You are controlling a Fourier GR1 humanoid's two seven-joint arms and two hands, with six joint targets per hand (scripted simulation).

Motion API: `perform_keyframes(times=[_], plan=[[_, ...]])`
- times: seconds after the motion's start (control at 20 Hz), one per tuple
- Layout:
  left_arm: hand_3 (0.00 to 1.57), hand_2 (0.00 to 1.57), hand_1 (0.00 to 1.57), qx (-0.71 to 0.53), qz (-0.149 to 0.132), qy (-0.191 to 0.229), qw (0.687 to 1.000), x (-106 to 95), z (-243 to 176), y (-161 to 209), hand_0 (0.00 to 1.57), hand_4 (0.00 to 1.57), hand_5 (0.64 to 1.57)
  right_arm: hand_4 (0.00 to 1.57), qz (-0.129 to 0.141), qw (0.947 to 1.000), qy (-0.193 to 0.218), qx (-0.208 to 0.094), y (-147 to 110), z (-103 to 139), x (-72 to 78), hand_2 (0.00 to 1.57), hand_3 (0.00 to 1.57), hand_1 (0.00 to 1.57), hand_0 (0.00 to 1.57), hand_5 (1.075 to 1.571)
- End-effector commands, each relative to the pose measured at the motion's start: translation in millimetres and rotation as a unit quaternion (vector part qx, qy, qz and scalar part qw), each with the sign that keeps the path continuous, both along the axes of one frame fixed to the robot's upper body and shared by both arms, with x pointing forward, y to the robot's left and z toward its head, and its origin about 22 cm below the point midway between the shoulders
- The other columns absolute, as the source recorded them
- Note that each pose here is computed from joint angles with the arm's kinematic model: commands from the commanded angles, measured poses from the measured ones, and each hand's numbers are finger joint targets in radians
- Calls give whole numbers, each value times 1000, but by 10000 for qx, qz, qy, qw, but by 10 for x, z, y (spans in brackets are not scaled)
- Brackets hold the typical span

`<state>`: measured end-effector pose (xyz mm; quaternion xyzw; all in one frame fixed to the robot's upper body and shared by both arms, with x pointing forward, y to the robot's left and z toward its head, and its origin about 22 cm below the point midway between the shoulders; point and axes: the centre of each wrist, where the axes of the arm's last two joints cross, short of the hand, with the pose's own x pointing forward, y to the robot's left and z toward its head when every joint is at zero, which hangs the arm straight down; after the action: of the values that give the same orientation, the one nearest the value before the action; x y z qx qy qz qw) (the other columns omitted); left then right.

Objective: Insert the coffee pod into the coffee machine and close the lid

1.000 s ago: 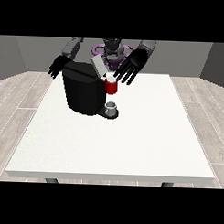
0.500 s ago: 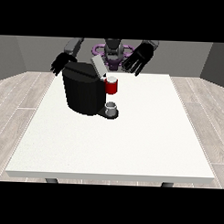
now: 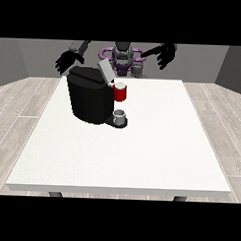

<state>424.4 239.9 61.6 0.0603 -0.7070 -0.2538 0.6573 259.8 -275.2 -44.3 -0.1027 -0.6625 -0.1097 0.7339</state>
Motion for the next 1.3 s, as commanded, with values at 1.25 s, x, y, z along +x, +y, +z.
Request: perform_keyframes(times=[1.25], plan=[[0,0,0,-2144,303,945,9717,-1027,-1021,37,0,103,1571,215,1763,9775,-755,-878,311,871,419,0,0,0,0,1571]])
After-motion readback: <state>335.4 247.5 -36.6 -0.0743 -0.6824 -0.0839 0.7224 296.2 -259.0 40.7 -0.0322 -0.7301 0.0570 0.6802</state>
